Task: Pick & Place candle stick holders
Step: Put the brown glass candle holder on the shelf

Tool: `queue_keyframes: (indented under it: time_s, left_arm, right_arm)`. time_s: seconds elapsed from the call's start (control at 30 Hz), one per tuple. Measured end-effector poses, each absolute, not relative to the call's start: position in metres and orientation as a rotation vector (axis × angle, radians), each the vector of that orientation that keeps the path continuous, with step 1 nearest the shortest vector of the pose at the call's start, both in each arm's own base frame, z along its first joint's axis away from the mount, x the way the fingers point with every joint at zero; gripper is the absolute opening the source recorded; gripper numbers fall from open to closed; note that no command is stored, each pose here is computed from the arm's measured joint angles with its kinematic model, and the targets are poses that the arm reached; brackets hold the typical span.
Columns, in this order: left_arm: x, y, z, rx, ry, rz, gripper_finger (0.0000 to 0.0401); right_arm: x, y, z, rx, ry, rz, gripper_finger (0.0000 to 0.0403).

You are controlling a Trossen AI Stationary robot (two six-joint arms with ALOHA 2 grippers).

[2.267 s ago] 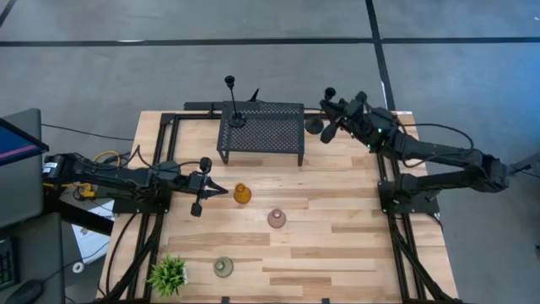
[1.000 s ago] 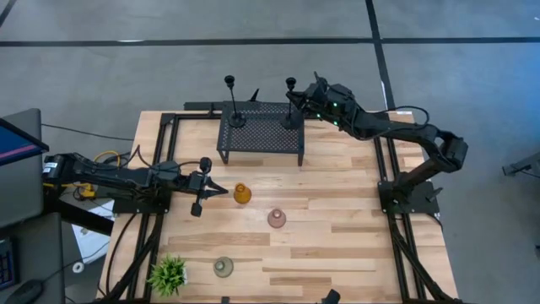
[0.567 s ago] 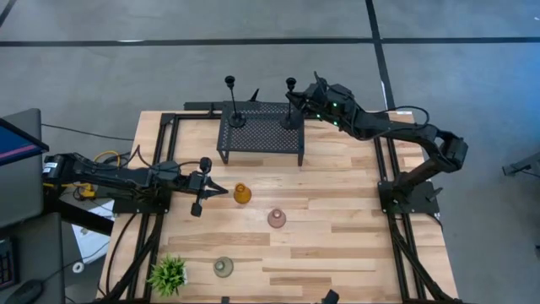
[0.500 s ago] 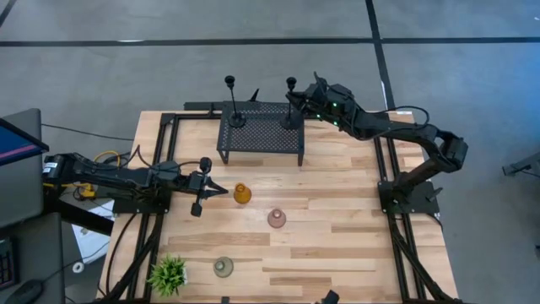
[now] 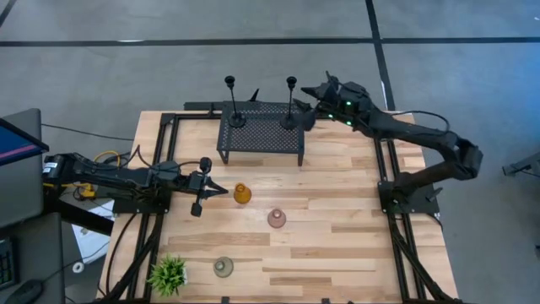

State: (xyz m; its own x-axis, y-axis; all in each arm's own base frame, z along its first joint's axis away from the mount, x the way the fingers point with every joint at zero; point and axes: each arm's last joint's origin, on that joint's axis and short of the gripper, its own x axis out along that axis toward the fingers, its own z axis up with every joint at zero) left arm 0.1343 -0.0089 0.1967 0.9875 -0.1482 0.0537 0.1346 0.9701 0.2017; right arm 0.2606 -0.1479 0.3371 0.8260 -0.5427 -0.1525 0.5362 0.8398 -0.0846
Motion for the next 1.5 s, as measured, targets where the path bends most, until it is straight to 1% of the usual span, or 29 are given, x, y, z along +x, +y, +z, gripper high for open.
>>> queue_keyframes:
  time_s: [0.1,0.2,0.3,0.43,0.57,0.8,0.9,0.97,1.13,1.23,1.5]
  left_arm:
    - [0.134,-0.009,0.197,0.199,-0.069,-0.143,0.0007]
    - [0.134,-0.009,0.197,0.199,-0.068,-0.143,0.0009]
    - [0.134,-0.009,0.197,0.199,-0.068,-0.144,0.0008]
    - [0.134,-0.009,0.197,0.199,-0.068,-0.143,0.0006]
    - [0.134,-0.009,0.197,0.199,-0.068,-0.143,0.0009]
    - [0.134,-0.009,0.196,0.199,-0.065,-0.143,0.0006]
    - [0.134,-0.009,0.194,0.198,-0.059,-0.144,0.0007]
    - [0.134,-0.009,0.192,0.188,-0.05,-0.145,0.0009]
    - [0.133,-0.009,0.187,0.138,-0.032,-0.147,0.0009]
    - [0.134,-0.009,0.187,0.126,-0.026,-0.148,0.001]
    - [0.138,-0.009,0.18,0.12,0.029,-0.151,0.001]
  right_arm:
    - [0.241,-0.133,0.349,-0.038,0.212,-0.554,0.0232]
    - [0.223,-0.111,0.357,-0.027,0.272,-0.497,0.0221]
    - [0.207,-0.088,0.358,-0.006,0.354,-0.432,0.0197]
    - [0.191,-0.058,0.354,0.045,0.456,-0.33,0.0153]
    - [0.182,-0.031,0.336,0.069,0.492,-0.225,0.0105]
    - [0.173,0.003,0.287,0.051,0.453,-0.247,0.0033]
    - [0.171,0.016,0.262,0.039,0.407,-0.221,0.0008]
    - [0.171,0.024,0.248,0.041,0.359,-0.185,0.0003]
    - [0.172,0.037,0.215,0.062,0.259,-0.112,0.0016]
    - [0.174,0.042,0.203,0.07,0.228,-0.088,0.0019]
    - [0.187,0.047,0.178,0.031,0.35,-0.073,0.0015]
